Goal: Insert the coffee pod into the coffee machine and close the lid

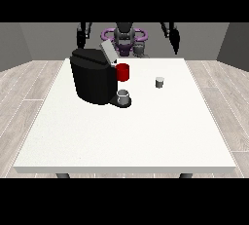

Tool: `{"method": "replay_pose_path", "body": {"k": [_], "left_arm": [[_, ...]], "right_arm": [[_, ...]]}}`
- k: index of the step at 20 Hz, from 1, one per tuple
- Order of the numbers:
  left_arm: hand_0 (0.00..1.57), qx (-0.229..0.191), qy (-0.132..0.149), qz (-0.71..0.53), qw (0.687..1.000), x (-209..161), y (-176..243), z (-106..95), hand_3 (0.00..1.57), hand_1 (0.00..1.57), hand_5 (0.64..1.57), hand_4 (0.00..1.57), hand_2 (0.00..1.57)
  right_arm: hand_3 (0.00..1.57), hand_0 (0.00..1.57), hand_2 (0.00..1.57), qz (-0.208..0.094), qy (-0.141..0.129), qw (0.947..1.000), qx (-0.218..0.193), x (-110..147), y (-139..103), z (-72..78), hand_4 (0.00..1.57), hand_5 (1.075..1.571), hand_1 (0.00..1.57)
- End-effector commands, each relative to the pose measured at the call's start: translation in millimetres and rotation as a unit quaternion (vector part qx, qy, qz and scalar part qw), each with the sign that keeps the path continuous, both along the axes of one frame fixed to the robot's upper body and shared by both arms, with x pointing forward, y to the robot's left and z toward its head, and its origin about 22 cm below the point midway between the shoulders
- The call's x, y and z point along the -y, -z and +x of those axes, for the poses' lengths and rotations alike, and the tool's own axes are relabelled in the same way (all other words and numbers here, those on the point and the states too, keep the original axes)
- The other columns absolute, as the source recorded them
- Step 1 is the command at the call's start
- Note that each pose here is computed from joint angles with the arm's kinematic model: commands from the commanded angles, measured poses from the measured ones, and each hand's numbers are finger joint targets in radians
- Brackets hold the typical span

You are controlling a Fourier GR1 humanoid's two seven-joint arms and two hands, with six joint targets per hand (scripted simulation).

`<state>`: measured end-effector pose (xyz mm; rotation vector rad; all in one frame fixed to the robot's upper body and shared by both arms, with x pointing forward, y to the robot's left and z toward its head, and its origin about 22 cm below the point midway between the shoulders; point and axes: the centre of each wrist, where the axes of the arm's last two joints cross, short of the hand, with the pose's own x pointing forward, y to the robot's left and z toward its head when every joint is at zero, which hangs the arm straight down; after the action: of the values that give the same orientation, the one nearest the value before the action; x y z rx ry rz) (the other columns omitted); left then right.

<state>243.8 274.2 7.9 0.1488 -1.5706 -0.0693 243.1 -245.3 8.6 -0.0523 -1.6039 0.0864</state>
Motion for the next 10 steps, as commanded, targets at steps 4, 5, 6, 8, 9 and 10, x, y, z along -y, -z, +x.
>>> {"method": "replay_pose_path", "body": {"k": [4,5,6,8,9,10], "left_arm": [[0.0,0.026,0.072,-0.022,0.997,17.0,4.0,10.9,0.0,0.0,1.571,0.59,0.0],[0.0,0.048,0.084,-0.034,0.995,23.0,-4.7,18.1,0.0,0.0,1.571,0.59,0.0],[0.0,0.027,0.099,-0.033,0.994,15.5,4.6,9.6,0.0,0.0,1.571,0.59,0.0],[0.0,0.044,0.116,0.027,0.992,11.1,-14.8,27.2,0.0,0.0,1.571,0.55,0.0],[0.0,0.011,0.102,0.048,0.994,-8.2,-30.5,35.3,0.0,0.0,1.571,0.51,0.0],[0.0,0.024,0.086,0.072,0.993,-16.5,-21.0,41.5,0.0,0.0,1.571,0.45,0.0]], "right_arm": [[0.0,0.0,0.0,0.014,0.001,0.9998,-0.013,-9.8,-1.7,4.8,0.33,1.571,0.0],[0.0,0.0,0.0,0.021,-0.004,0.9998,-0.001,7.4,8.8,1.2,0.33,1.571,0.0],[0.0,0.0,0.0,0.036,0.002,0.9991,-0.02,-4.0,10.9,-9.4,0.33,1.571,0.0],[0.0,0.0,0.0,0.068,0.035,0.9946,0.071,-3.1,10.3,11.8,0.33,1.571,0.0],[0.0,0.0,0.0,0.068,0.026,0.9955,0.061,-12.8,12.6,5.1,0.28,1.571,0.0],[0.0,0.0,0.0,0.071,-0.005,0.9952,0.067,-9.5,1.7,8.8,0.32,1.571,0.0]]}}
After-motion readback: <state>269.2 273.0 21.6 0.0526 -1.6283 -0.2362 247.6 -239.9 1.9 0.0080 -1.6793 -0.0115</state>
